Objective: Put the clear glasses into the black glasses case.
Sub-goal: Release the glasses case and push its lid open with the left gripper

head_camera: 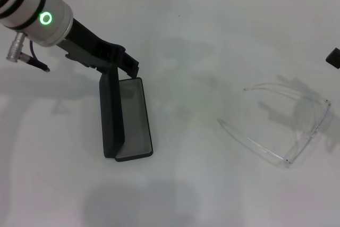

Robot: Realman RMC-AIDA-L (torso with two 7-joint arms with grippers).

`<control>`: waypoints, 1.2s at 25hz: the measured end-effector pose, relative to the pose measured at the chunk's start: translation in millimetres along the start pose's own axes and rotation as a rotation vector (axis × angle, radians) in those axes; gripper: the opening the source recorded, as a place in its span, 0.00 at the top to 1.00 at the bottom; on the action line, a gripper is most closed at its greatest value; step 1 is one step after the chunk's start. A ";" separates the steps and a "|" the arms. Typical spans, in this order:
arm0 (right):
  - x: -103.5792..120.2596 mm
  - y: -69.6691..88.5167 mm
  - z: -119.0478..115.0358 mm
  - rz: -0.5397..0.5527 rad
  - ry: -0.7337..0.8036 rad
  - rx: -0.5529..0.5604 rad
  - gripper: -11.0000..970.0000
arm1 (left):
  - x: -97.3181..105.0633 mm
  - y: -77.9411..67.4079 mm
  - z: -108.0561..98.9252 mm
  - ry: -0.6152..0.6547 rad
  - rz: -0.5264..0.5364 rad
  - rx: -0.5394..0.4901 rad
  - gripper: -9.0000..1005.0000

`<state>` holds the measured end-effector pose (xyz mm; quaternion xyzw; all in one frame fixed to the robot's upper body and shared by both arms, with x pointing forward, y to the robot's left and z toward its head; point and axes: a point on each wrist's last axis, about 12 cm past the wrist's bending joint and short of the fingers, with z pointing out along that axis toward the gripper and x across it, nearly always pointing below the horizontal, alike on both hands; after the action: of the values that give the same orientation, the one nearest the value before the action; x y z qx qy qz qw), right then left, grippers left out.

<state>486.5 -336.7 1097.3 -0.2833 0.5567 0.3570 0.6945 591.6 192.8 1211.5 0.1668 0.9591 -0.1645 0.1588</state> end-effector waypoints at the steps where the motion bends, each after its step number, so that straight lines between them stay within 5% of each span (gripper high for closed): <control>1: -0.5 -0.5 -0.1 -0.002 0.000 0.000 0.10 | -0.1 0.5 0.2 0.001 -0.003 -0.001 0.31; 16: -2.4 -1.5 3.0 -0.010 -0.009 -0.011 0.10 | 10.4 13.6 6.6 0.038 -0.045 -0.026 0.31; 30: -2.7 -2.1 -2.3 -0.020 -0.016 0.017 0.10 | 7.7 11.5 21.4 0.104 -0.055 -0.004 0.32</control>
<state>486.6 -340.2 1099.5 -0.2802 0.5514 0.3477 0.7047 594.3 197.2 1186.6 0.1484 0.9706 -0.1581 0.1044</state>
